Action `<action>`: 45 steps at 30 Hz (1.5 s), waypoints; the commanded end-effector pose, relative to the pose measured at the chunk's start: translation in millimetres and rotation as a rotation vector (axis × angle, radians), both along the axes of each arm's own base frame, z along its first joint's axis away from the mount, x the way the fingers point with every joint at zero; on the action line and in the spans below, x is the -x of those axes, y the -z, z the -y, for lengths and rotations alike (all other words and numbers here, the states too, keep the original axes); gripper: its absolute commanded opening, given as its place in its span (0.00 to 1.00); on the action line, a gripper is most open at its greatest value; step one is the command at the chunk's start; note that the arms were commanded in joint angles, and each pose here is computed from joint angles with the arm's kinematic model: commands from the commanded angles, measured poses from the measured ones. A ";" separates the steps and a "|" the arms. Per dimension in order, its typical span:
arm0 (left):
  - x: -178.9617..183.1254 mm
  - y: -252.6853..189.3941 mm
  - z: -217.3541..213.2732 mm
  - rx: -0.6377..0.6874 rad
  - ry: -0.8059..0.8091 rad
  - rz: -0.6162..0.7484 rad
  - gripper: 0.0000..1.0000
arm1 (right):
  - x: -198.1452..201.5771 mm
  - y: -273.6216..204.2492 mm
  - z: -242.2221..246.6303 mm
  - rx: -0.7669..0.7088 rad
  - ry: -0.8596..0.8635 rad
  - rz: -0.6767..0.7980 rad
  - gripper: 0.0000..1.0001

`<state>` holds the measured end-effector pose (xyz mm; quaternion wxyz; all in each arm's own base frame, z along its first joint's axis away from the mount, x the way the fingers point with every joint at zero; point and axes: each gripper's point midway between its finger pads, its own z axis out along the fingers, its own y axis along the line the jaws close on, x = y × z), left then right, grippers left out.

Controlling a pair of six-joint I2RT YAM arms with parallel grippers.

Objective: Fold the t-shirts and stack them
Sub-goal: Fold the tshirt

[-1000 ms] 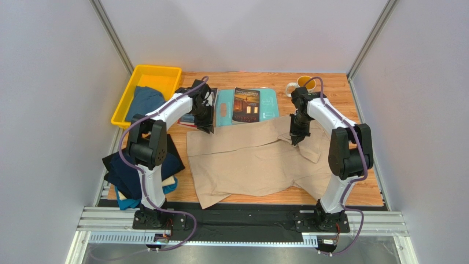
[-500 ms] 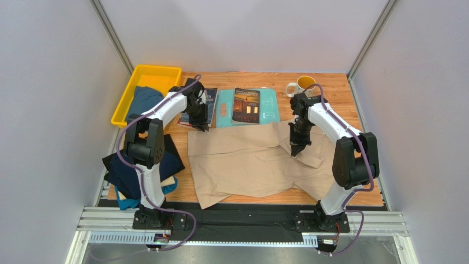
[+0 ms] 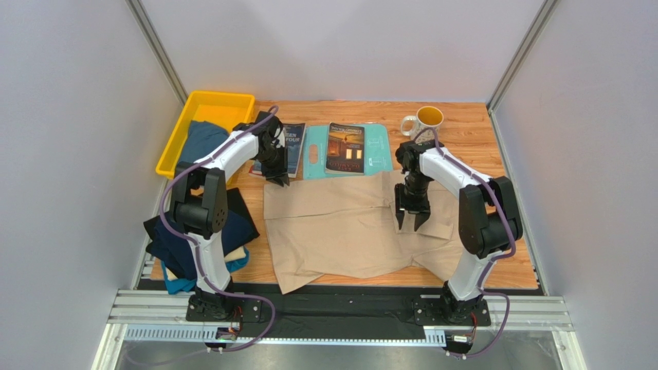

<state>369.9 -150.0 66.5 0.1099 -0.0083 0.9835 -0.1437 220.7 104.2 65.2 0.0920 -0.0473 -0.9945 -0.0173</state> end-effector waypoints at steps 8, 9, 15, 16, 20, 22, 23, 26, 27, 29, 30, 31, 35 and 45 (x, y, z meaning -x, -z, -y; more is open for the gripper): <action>2.9 -4.8 -5.7 -0.009 0.002 0.034 0.29 | -140.3 -21.1 60.2 0.195 0.075 0.354 0.52; 1.9 -1.4 -4.9 -0.009 0.003 0.024 0.28 | -151.9 -21.8 70.4 0.191 0.112 0.372 0.48; 3.2 11.3 -4.6 -0.016 0.001 -0.017 0.24 | -185.4 16.0 112.0 0.229 0.182 0.345 0.41; 3.7 13.4 -5.2 -0.020 0.001 -0.024 0.23 | -191.5 23.8 114.8 0.232 0.183 0.341 0.40; 6.6 25.9 -7.7 -0.040 -0.006 -0.063 0.00 | -198.0 41.1 122.3 0.245 0.188 0.322 0.18; 9.3 31.9 -7.5 -0.042 -0.014 -0.091 0.00 | -198.8 48.8 122.7 0.253 0.184 0.307 0.07; 10.4 35.0 -7.6 -0.044 -0.017 -0.101 0.00 | -198.2 51.2 124.2 0.255 0.186 0.301 0.04; 17.5 44.3 -8.2 -0.053 -0.045 -0.146 0.00 | -195.2 58.5 125.7 0.267 0.189 0.283 0.02; 21.1 50.3 -8.5 -0.055 -0.053 -0.168 0.00 | -194.3 60.4 126.1 0.270 0.190 0.279 0.02; 25.2 55.9 -10.2 -0.070 -0.070 -0.193 0.00 | -194.0 61.3 127.2 0.274 0.193 0.277 0.02; 23.8 56.3 -11.0 -0.094 -0.071 -0.180 0.00 | -193.9 60.8 125.6 0.272 0.193 0.278 0.02; 23.5 56.2 -11.4 -0.101 -0.077 -0.179 0.00 | -194.1 59.5 126.3 0.272 0.192 0.280 0.02; 10.8 41.8 -14.2 -0.130 -0.094 -0.158 0.00 | -188.4 51.2 123.9 0.261 0.192 0.281 0.00; -4.5 34.7 -11.9 -0.147 -0.102 -0.175 0.00 | -168.1 26.3 114.2 0.198 0.225 0.347 0.00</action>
